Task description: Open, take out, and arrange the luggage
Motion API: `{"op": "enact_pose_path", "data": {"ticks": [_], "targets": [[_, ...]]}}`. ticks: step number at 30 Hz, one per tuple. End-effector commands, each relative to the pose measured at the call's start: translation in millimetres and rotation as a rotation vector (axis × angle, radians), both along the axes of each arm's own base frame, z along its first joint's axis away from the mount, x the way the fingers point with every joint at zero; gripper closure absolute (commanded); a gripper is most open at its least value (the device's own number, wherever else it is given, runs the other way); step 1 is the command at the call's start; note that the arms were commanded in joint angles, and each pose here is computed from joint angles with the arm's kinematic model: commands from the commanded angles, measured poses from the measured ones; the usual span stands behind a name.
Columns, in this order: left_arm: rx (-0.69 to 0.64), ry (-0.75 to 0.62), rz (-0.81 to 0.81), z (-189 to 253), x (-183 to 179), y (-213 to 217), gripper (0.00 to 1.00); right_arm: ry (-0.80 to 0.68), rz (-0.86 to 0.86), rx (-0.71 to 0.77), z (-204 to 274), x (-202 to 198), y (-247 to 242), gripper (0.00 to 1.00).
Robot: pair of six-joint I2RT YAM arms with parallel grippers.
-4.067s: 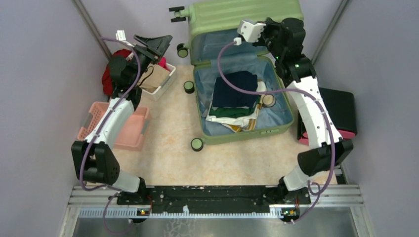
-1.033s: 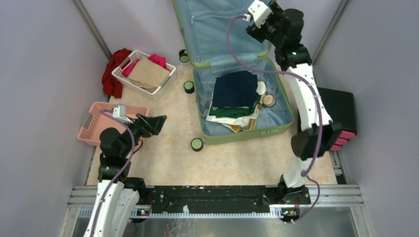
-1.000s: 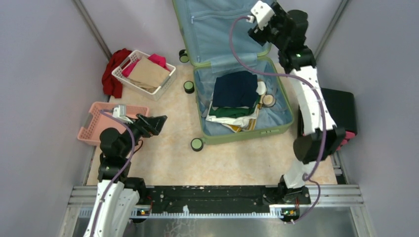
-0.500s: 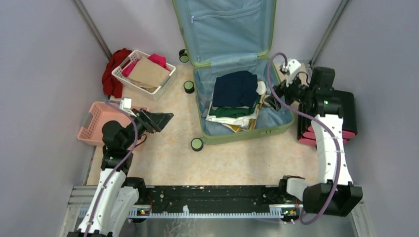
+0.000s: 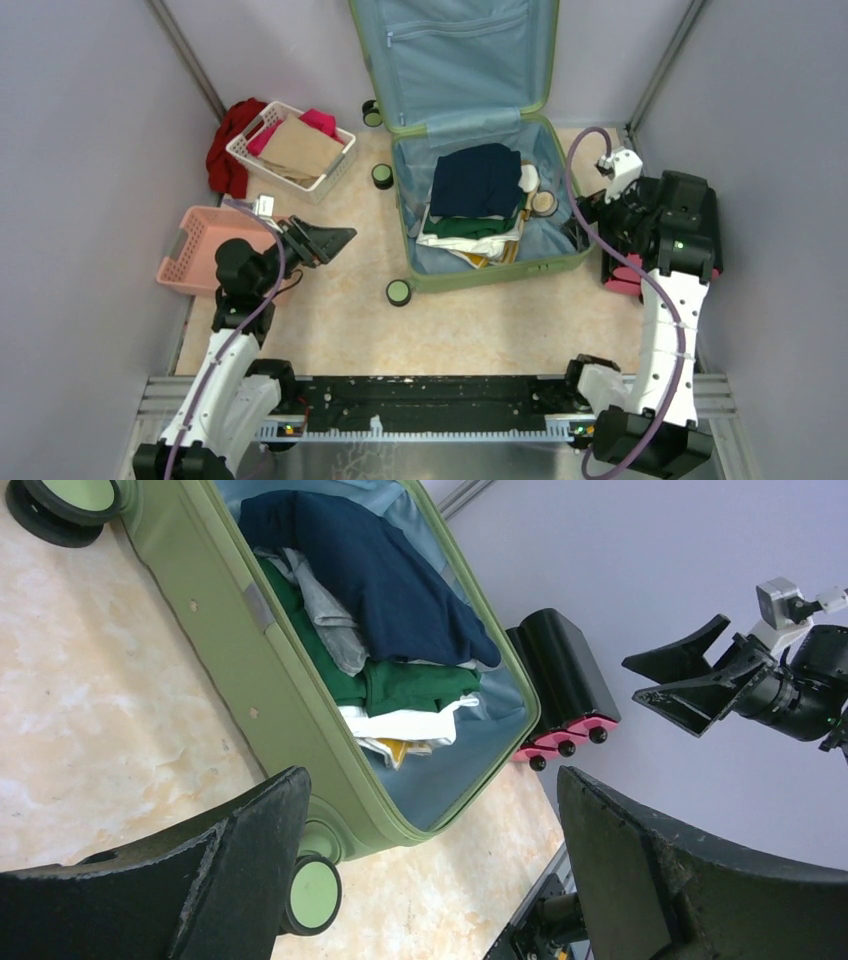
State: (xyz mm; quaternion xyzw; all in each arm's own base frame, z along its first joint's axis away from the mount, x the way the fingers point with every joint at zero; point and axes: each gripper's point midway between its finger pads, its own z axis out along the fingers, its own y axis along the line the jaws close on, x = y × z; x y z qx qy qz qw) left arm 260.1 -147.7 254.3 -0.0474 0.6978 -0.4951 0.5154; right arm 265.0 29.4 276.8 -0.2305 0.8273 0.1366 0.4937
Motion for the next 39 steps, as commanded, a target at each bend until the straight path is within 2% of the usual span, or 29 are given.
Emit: {"op": "enact_pose_path", "data": {"ticks": [1,3,5,12,19,22,26,29,32,39], "targets": [[-0.008,-0.04,-0.007,3.3,-0.7,-0.2,0.01,0.049,-0.205,-0.049,3.8,-8.0,-37.4,0.15],[-0.001,-0.045,-0.008,2.4,-0.2,-0.2,0.01,0.068,-0.269,-0.069,4.2,-14.1,-54.7,0.17],[0.007,-0.048,-0.012,2.0,0.2,-0.5,0.01,0.075,-0.315,-0.114,6.4,-22.4,-72.1,0.25],[0.038,-0.048,-0.023,1.9,3.9,-1.4,0.01,0.159,-0.422,-0.262,-13.4,-61.3,-133.7,0.57],[0.04,-0.034,-0.024,0.9,8.5,-1.8,0.01,0.247,-0.564,-0.285,-39.2,-112.5,-209.1,0.68],[0.041,-0.021,-0.024,-2.7,11.0,-1.8,0.01,0.281,-0.628,-0.322,-53.5,-131.2,-241.1,0.68],[0.036,0.0,-0.027,-6.9,14.1,-2.7,0.01,0.321,-0.623,-0.352,-82.2,-138.5,-259.4,0.62],[0.032,0.007,-0.034,-6.8,15.8,-3.6,0.01,0.283,-0.602,-0.415,-89.8,-133.8,-270.4,0.46],[0.034,0.012,-0.029,-8.2,17.5,-3.1,0.01,0.226,-0.593,-0.48,-89.9,-123.2,-283.1,0.36],[0.041,0.02,-0.022,-11.5,18.9,-2.2,0.01,0.161,-0.471,-0.58,-96.1,-89.0,-304.6,0.33]]}}
